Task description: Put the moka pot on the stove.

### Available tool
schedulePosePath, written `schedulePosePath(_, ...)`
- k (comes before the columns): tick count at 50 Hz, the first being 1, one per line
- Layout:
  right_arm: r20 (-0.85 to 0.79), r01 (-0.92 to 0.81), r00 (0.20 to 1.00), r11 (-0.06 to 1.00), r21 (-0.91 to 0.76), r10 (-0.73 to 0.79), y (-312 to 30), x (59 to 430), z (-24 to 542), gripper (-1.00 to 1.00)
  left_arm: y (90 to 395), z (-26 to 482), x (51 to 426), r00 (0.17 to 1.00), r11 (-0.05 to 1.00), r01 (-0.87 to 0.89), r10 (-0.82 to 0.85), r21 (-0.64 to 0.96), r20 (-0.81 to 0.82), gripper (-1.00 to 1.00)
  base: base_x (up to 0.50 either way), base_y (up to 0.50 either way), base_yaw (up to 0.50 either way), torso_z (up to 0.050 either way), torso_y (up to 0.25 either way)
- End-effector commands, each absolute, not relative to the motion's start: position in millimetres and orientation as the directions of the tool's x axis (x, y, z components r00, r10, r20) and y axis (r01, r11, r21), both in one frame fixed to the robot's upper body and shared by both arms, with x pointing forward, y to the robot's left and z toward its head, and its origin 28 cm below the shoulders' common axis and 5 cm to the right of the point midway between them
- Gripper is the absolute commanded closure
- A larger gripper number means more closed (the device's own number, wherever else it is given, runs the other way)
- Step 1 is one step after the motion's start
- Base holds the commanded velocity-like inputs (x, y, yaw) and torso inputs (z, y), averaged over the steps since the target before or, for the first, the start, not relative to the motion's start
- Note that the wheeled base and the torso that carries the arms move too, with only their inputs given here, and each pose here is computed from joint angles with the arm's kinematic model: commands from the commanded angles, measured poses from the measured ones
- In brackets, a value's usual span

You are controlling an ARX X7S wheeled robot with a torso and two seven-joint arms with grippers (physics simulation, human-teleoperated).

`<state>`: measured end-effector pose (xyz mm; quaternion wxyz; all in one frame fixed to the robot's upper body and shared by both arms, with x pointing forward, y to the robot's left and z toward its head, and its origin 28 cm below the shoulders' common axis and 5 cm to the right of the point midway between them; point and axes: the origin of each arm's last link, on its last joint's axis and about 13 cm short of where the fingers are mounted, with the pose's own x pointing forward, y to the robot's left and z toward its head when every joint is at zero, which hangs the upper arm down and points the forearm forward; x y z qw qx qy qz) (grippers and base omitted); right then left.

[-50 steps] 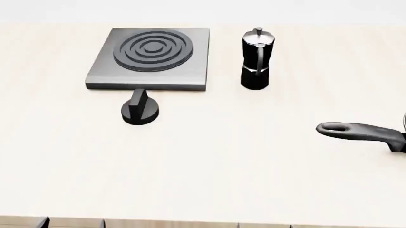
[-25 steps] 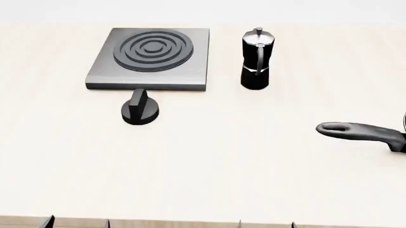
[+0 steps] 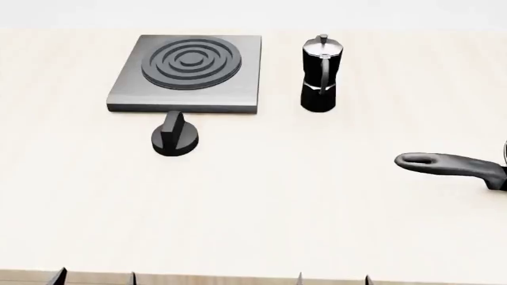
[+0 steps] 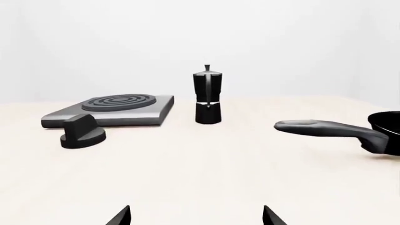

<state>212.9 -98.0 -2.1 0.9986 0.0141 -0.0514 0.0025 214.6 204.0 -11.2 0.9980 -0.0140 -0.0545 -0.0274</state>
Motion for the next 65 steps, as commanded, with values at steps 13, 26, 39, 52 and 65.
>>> schedulePosePath(13,0.173,-0.054,0.984,0.997,0.048,0.045,-97.8,214.3,-2.3,-1.0,203.8,-11.4,215.5,0.986,0.997,0.06,-0.052,-0.046,0.158,-1.0,0.0,0.0,0.0,0.0,0.0)
schedulePosePath(26,0.183,-0.062,0.982,0.997,0.039,0.054,-97.9,214.6,-2.3,-1.0,203.8,-11.4,215.6,0.986,0.997,0.06,-0.052,-0.045,0.16,-1.0,0.12,0.0,0.0,0.0,0.0)
schedulePosePath(39,0.187,-0.055,0.981,0.998,0.032,0.048,-97.9,214.6,-2.3,-1.0,203.8,-11.4,215.6,0.986,0.997,0.061,-0.054,-0.042,0.16,-1.0,0.21,0.0,0.0,0.0,0.0)
schedulePosePath(52,0.184,-0.05,0.982,0.998,0.032,0.043,-98.0,214.6,-2.3,-1.0,203.8,-11.4,215.6,0.986,0.997,0.061,-0.053,-0.042,0.16,-1.0,0.21,0.0,0.0,0.0,0.0)
schedulePosePath(65,0.183,-0.048,0.982,0.998,0.034,0.041,-97.9,214.5,-2.3,-1.0,203.8,-11.4,215.5,0.986,0.997,0.061,-0.054,-0.04,0.158,-1.0,0.21,0.0,0.0,0.0,0.0)
